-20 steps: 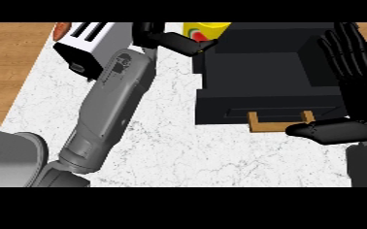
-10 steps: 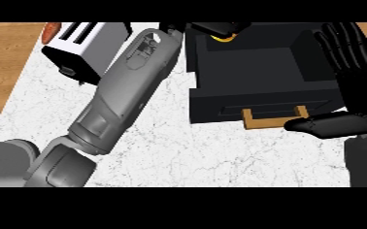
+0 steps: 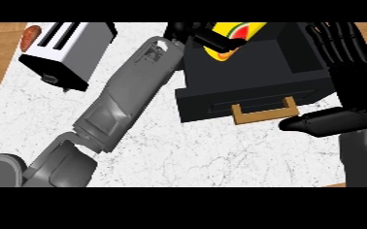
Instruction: Pick up the cup, place it into the drawer and close the drawer
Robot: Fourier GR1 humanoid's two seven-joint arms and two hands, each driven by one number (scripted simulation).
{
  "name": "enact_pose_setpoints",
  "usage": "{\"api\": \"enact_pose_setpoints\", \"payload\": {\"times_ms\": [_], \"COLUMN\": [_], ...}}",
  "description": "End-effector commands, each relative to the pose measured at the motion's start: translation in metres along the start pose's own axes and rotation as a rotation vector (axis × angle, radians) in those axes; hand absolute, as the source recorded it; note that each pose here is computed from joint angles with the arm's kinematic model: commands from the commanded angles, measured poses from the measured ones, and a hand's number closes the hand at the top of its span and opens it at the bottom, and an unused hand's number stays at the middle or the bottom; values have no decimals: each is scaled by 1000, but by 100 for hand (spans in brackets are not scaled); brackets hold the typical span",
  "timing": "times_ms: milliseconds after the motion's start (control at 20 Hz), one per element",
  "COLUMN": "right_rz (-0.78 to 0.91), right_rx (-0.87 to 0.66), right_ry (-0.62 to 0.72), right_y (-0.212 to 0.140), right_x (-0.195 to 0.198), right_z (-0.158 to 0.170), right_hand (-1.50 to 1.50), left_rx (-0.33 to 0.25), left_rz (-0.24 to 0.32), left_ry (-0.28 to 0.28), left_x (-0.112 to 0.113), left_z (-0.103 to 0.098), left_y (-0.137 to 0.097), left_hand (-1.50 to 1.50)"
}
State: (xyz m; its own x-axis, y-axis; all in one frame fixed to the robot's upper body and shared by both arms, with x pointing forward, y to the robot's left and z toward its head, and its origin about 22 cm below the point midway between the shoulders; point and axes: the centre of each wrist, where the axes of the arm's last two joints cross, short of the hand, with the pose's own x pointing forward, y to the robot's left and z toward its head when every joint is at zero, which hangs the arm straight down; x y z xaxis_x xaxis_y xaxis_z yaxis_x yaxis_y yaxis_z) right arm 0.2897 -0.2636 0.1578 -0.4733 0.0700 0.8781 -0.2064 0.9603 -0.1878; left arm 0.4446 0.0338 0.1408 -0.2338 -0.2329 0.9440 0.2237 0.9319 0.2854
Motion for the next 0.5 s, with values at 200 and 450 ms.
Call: {"api": "enact_pose_setpoints", "payload": {"times_ms": [200,450], "right_rz": [-27,-155], "right_rx": [55,260], "right_ry": [-20,-58], "right_y": [12,40], "right_x": [8,4], "right_z": [-17,-19], "right_hand": [-150,-150], "left_rx": [-42,23], "left_rz": [-1,146], "left_ry": [21,-27], "left_x": [-23,-28], "left_z": [11,15], "left_y": [-4,-3], "left_hand": [-150,-150]}}
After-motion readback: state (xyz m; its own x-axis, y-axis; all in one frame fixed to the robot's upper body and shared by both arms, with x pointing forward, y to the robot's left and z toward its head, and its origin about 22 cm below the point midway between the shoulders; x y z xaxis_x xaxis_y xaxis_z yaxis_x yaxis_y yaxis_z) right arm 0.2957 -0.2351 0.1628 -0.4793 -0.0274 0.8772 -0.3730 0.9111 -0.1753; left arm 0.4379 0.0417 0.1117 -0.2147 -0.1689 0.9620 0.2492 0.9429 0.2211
